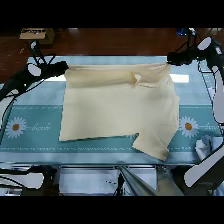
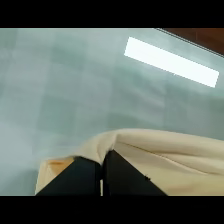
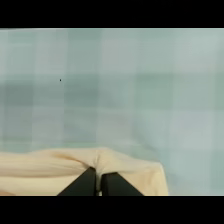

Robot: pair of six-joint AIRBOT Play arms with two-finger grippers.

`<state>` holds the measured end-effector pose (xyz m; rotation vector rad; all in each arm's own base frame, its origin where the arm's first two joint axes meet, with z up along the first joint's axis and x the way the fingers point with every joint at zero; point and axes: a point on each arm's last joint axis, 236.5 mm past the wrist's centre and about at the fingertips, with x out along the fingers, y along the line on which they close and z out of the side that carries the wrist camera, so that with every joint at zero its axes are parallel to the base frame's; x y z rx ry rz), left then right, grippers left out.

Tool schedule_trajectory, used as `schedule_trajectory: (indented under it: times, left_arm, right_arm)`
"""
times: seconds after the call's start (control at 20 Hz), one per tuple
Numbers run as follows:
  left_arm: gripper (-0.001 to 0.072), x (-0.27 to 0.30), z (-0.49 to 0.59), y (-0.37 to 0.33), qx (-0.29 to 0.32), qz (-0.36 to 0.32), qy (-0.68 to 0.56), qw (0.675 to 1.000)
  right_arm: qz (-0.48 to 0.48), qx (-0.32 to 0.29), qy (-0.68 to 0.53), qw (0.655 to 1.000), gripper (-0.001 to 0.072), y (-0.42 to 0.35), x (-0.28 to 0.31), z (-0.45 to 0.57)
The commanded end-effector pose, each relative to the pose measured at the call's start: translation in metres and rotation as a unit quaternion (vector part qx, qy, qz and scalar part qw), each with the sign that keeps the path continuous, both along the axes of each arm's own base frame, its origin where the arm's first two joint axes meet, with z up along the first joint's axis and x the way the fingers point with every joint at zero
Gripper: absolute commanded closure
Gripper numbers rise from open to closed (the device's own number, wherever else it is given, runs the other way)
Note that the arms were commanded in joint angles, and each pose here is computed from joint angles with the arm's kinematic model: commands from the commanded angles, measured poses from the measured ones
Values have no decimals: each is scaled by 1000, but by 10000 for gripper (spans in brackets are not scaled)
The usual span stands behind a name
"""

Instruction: Fold the shirts.

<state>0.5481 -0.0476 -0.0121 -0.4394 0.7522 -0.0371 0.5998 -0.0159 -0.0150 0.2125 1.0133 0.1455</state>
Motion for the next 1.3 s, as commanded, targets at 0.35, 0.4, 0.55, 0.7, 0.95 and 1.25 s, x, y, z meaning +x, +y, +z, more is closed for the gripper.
schedule_trajectory:
  times: [0.35,0.4,0.55,0.7,0.95,1.25]
  left_arm:
    - [686,-46,17,-30,-29,-94,122,988]
    - [686,-52,17,-32,-32,-102,134,985]
    - [686,-67,5,-26,-38,-85,182,979]
    - [686,-78,-7,-15,-19,-73,214,974]
    - [686,-95,-27,-12,-23,-59,270,961]
    - [682,-109,-44,-7,-27,-37,316,948]
  right_arm:
    - [14,7,138,990,685,3,-81,23]
    - [15,10,162,987,685,4,-92,22]
    - [17,18,218,976,685,11,-115,13]
    - [10,8,243,970,685,10,-121,1]
    - [3,-6,306,952,685,3,-145,-16]
    - [-9,-25,322,946,669,-7,-151,-29]
